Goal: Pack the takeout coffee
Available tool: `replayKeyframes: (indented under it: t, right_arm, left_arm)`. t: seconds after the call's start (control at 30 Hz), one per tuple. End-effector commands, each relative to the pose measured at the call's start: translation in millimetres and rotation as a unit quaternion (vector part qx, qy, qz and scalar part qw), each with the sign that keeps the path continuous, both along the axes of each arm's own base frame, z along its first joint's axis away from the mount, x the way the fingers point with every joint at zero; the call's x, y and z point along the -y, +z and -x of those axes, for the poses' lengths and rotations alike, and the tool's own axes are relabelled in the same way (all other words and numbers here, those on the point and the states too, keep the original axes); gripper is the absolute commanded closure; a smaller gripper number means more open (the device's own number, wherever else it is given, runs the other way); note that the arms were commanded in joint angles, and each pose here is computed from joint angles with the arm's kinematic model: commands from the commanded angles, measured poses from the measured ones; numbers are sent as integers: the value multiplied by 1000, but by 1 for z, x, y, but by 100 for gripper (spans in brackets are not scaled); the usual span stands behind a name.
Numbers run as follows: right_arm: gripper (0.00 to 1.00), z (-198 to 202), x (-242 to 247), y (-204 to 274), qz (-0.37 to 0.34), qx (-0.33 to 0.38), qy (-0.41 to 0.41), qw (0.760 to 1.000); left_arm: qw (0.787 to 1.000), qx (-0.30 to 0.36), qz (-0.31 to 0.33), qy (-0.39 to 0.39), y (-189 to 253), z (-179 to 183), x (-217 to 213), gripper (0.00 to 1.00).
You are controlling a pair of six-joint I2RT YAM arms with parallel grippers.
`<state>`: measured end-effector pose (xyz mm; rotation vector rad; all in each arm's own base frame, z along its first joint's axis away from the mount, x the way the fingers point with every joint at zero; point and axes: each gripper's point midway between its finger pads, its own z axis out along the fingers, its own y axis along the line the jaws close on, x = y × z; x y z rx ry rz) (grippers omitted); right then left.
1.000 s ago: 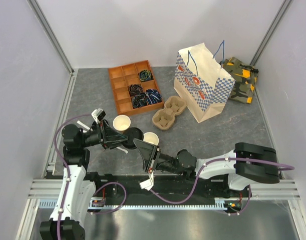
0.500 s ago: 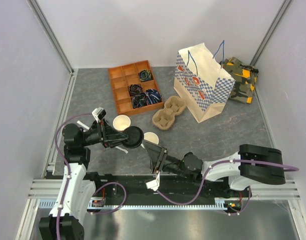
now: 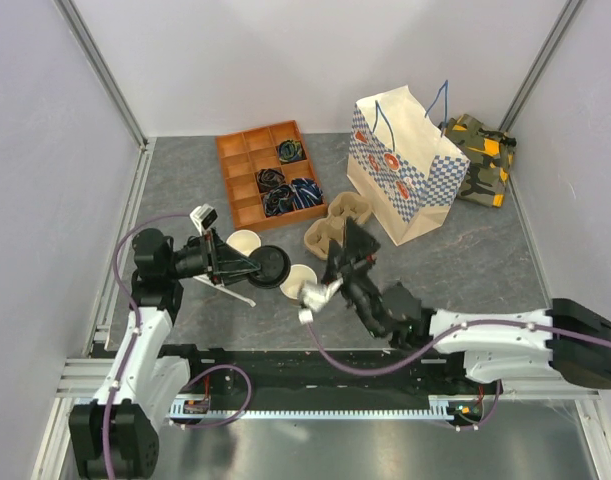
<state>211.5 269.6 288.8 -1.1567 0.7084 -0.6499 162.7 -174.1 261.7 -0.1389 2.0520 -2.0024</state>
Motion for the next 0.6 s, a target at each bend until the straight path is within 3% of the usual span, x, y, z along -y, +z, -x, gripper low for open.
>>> replayKeyframes:
  t: [0.0, 0.03, 0.1, 0.17, 0.33, 0.37, 0.43, 0.47, 0.57]
  right_arm:
    - [2, -28, 37, -14, -105, -355, -83, 925]
    - [2, -14, 23, -20, -92, -412, -28, 906]
    - [2, 4, 27, -25, -76, -471, -13, 879]
    - [2, 20, 22, -27, -104, -533, 26, 840]
    - [3, 19, 36, -34, -194, -626, 12, 755]
    - [7, 32, 26, -36, -216, -671, 34, 708]
    - [13, 27, 21, -40, -258, -706, 30, 659]
    - [19, 33, 9, -34, -287, -736, 50, 611]
    - [26, 25, -1, -23, -328, -747, 67, 574]
  left_arm:
    - [996, 76, -36, -32, -5, -3, 11, 98]
    - [995, 87, -38, -37, -3, -4, 13, 98]
    - [993, 93, -41, -52, -5, -7, 17, 98]
    - [993, 93, -44, -58, -8, -10, 19, 98]
    - [989, 117, -57, -73, -20, -16, 27, 98]
    - [988, 121, -60, -79, -21, -15, 31, 98]
    - [987, 122, -63, -83, -25, -16, 35, 98]
    - [987, 118, -65, -86, -28, -16, 38, 98]
    - [987, 113, -68, -91, -33, -18, 40, 98]
